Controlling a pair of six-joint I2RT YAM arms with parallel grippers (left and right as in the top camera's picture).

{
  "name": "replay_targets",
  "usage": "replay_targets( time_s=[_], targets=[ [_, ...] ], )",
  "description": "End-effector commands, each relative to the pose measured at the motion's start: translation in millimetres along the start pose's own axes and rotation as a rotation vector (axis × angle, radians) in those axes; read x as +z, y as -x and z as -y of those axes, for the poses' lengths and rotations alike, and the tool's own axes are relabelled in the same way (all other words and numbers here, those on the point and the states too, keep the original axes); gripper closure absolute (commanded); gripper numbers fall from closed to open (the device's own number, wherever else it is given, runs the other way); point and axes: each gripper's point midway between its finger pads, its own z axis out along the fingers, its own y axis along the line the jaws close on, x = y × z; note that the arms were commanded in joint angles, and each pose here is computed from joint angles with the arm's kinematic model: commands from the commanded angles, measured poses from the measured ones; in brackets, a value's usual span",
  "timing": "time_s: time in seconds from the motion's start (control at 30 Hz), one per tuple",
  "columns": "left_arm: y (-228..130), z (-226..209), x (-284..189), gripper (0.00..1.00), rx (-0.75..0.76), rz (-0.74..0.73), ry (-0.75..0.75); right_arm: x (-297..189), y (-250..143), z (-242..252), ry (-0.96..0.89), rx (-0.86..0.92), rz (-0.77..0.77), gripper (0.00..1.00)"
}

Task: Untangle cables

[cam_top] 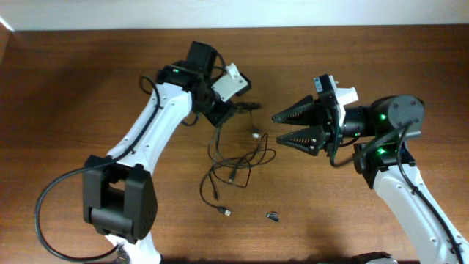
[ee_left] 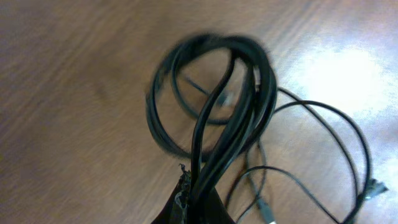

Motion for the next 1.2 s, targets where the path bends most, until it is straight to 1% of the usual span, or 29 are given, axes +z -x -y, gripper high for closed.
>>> replay_targets(
  time_s=[0.0, 0.07, 0.13, 0.17, 0.2, 0.27, 0.3, 0.37, 0.43, 0.5, 0.53, 0.57, 0.63, 0.67, 0.7, 0.8, 0.83, 0.93, 1.0, 1.03, 1.17],
  targets=[
    [5, -21, -31, 1.0, -0.029, 0.052, 0.077, 1, 3, 10, -0.046, 0.06, 0.026, 0.48],
    [16, -21, -59, 1.0, -0.017, 0.118, 0.106, -1, 4, 27, -0.125, 0.134, 0.064, 0.45],
    [29, -10, -88, 1.0, 0.018, 0.193, 0.127, -9, -1, 64, -0.31, 0.369, 0.146, 0.39],
    [35, -3, -101, 1.0, 0.035, 0.233, 0.12, -16, -6, 83, -0.405, 0.527, 0.203, 0.37],
    [40, 5, -110, 1.0, 0.048, 0.266, 0.104, -21, -9, 93, -0.457, 0.646, 0.249, 0.37],
    [45, 16, -117, 1.0, 0.067, 0.303, 0.071, -25, -7, 101, -0.481, 0.814, 0.321, 0.36],
    [47, 19, -118, 1.0, 0.072, 0.314, 0.056, -25, -4, 100, -0.469, 0.865, 0.345, 0.36],
    [51, 29, -119, 1.0, 0.104, 0.34, 0.007, -25, 1, 99, -0.452, 0.893, 0.369, 0.36],
    [59, 48, -120, 1.0, 0.207, 0.384, -0.069, -27, 2, 101, -0.45, 0.979, 0.402, 0.36],
    [63, 59, -118, 1.0, 0.263, 0.392, -0.088, -27, 2, 101, -0.442, 1.036, 0.419, 0.37],
    [66, 66, -116, 1.0, 0.279, 0.394, -0.097, -27, 2, 101, -0.442, 1.036, 0.419, 0.41],
    [67, 69, -116, 1.0, 0.288, 0.395, -0.1, -27, 1, 102, -0.443, 1.038, 0.418, 0.42],
    [70, 76, -114, 1.0, 0.329, 0.398, -0.106, -27, -5, 103, -0.454, 1.072, 0.41, 0.51],
    [71, 80, -113, 1.0, 0.348, 0.399, -0.109, -27, -9, 104, -0.461, 1.096, 0.404, 0.54],
    [74, 83, -112, 1.0, 0.361, 0.403, -0.111, -27, -14, 105, -0.468, 1.12, 0.398, 0.54],
    [78, 84, -112, 1.0, 0.375, 0.415, -0.104, -26, -18, 103, -0.463, 1.144, 0.382, 0.53],
    [78, 81, -112, 1.0, 0.375, 0.41, -0.085, -25, -18, 101, -0.455, 1.145, 0.375, 0.49],
    [75, 64, -109, 1.0, 0.363, 0.367, 0.004, -24, -18, 100, -0.449, 1.149, 0.371, 0.45],
    [69, 49, -106, 1.0, 0.347, 0.319, 0.085, -24, -18, 100, -0.442, 1.189, 0.382, 0.36],
    [66, 42, -104, 1.0, 0.339, 0.296, 0.118, -24, -16, 100, -0.437, 1.179, 0.386, 0.36],
    [66, 40, -104, 1.0, 0.338, 0.293, 0.129, -22, -14, 96, -0.417, 1.171, 0.371, 0.35]
  ],
)
